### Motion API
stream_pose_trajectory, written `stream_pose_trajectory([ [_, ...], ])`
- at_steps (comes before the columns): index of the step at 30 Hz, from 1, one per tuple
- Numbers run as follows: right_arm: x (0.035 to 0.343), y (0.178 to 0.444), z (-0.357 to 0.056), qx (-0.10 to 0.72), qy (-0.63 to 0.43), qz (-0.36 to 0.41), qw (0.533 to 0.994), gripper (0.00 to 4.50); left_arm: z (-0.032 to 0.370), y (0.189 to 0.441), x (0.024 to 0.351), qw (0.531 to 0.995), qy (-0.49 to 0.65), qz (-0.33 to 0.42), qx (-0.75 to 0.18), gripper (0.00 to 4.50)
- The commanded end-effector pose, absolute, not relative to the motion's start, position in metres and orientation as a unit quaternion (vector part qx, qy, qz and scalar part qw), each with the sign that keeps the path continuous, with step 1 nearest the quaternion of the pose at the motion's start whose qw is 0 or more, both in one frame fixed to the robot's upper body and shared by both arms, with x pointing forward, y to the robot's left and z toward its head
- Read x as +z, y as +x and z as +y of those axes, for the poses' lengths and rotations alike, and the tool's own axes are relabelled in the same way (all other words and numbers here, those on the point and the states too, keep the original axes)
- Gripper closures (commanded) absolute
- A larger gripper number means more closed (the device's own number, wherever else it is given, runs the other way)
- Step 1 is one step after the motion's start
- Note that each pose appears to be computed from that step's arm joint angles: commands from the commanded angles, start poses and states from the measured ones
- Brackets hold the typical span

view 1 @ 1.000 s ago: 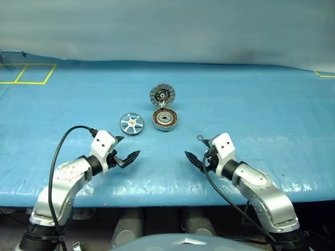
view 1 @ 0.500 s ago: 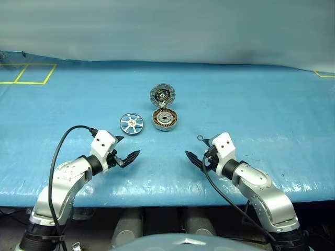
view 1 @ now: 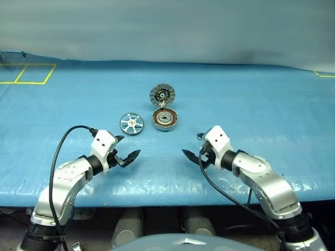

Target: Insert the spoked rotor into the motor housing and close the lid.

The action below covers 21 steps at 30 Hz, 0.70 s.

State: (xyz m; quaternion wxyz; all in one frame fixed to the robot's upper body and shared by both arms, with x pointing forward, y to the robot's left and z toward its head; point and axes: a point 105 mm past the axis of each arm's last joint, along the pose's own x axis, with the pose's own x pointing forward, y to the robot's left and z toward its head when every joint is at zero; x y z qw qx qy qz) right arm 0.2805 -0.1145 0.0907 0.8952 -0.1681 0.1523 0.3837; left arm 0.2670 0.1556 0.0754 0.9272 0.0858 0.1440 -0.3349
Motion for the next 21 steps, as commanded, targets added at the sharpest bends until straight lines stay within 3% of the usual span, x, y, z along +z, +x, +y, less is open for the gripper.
stream_pose_trajectory([
  [1,0.103,0.278,-0.099,0.465,-0.219,0.162,0.843,0.05,0.152,0.269,0.081,0.926,0.089,0.129,-0.342,0.05],
  [7,0.111,0.292,-0.084,0.55,-0.356,0.2,0.729,0.05,0.15,0.27,0.081,0.925,0.09,0.128,-0.347,0.05],
  [11,0.121,0.319,-0.067,0.57,-0.432,0.197,0.67,0.05,0.15,0.265,0.078,0.92,0.101,0.129,-0.356,0.05],
  [21,0.127,0.364,-0.034,0.568,-0.515,0.185,0.615,0.05,0.143,0.248,0.073,0.91,0.125,0.123,-0.375,0.05],
])
